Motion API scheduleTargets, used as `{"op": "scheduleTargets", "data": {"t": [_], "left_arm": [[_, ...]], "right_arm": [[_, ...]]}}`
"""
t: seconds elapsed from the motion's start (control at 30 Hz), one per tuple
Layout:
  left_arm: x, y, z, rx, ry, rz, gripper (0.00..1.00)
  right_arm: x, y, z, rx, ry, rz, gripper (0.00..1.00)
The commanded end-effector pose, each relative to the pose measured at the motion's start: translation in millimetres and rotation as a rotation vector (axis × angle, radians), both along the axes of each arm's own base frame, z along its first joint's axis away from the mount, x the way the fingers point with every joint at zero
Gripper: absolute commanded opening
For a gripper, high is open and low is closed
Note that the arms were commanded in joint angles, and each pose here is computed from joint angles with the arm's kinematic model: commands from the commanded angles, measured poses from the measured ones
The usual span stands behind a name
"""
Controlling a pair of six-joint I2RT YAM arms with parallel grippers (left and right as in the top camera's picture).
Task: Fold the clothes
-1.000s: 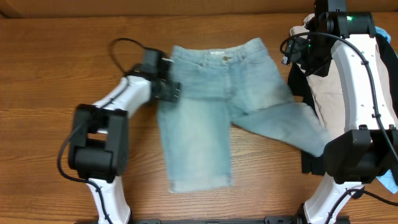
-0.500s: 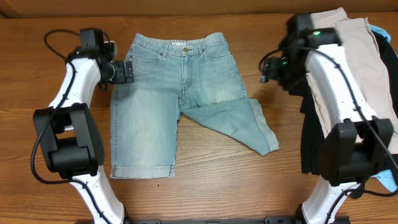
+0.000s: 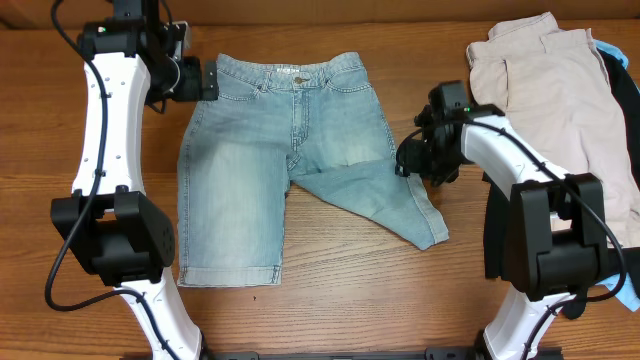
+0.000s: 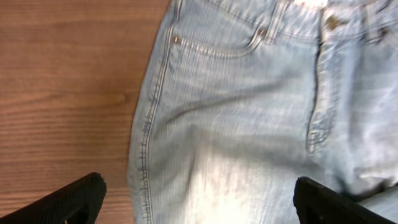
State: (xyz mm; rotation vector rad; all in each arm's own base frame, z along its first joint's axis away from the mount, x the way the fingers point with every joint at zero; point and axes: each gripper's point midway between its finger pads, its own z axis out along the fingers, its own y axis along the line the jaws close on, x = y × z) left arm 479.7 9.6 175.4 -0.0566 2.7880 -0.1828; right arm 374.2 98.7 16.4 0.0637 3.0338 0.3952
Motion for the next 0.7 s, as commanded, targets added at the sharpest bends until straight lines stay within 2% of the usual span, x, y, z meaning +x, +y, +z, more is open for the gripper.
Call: {"op": "scheduleTargets", "data": {"t": [0.0,0.1,0.23,0.47,0.67], "left_arm": [[4.4,-5.3,6.5,-0.024,-0.021,-0.026,1.00],[3.1,-5.3,5.9,-0.024,-0.015,-0.026,1.00],[2.6,-5.3,5.8,-0.024,-0.014,-0.026,1.00],[4.6,-5.1,6.6,-0.023,-0.022,-0.027,1.00],[6.2,-4.9,7.2,-0.022,-0.029,-0.026,1.00]], "right_arm": [[-0.7,4.6,2.4,0.038,-0.045,0.018,0.62],[-0.1,5.5,-3.5,0.045,-0.061,0.019,0.52],[3.4,7.1,-0.7,0.054,-0.078,0.021,0.28],[17.0,8.8,36.3,0.061,-0.137,0.021,0.25],[8.3,15.6,75.5,0.062,-0.130,0.041,0.13]]}}
